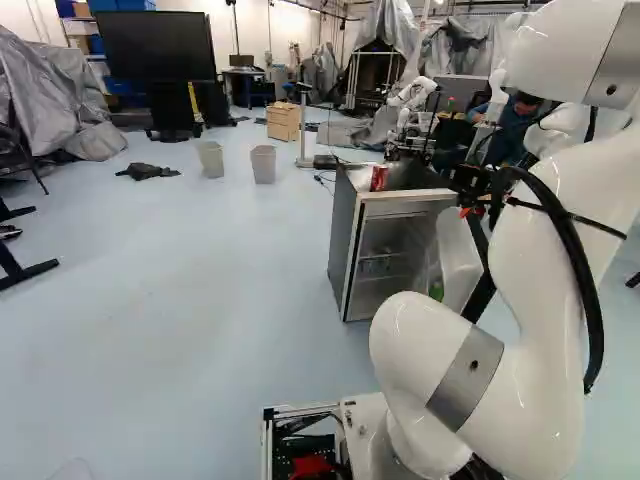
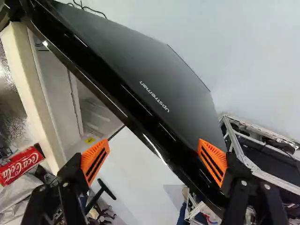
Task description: Grab a drink from the fridge
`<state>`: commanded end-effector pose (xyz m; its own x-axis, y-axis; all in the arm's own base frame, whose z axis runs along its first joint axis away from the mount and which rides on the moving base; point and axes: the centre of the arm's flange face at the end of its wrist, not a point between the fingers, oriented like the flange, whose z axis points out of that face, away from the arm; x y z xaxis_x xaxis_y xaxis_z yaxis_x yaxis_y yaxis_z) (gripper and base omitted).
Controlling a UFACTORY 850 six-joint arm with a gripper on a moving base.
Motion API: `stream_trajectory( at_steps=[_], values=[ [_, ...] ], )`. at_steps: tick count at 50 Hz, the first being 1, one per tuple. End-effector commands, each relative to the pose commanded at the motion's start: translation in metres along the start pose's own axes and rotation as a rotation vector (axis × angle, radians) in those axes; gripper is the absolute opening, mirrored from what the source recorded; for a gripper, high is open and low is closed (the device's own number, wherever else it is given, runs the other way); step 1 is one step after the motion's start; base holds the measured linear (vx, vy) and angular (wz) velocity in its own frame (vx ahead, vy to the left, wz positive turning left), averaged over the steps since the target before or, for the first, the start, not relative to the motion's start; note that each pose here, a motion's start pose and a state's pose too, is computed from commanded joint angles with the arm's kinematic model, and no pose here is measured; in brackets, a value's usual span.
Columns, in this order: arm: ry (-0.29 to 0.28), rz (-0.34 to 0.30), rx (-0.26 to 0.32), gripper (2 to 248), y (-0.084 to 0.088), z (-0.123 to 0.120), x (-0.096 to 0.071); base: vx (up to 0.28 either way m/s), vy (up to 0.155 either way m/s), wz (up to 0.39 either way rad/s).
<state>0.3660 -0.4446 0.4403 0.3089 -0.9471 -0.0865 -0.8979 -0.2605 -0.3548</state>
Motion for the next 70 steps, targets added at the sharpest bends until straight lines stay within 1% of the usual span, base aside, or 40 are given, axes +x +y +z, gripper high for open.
stream_trajectory(
  at_steps=[70],
  values=[
    [-0.097,-0.204,-0.028,247,-0.094,0.044,-0.081,0.000,0.000,0.000]
  ],
)
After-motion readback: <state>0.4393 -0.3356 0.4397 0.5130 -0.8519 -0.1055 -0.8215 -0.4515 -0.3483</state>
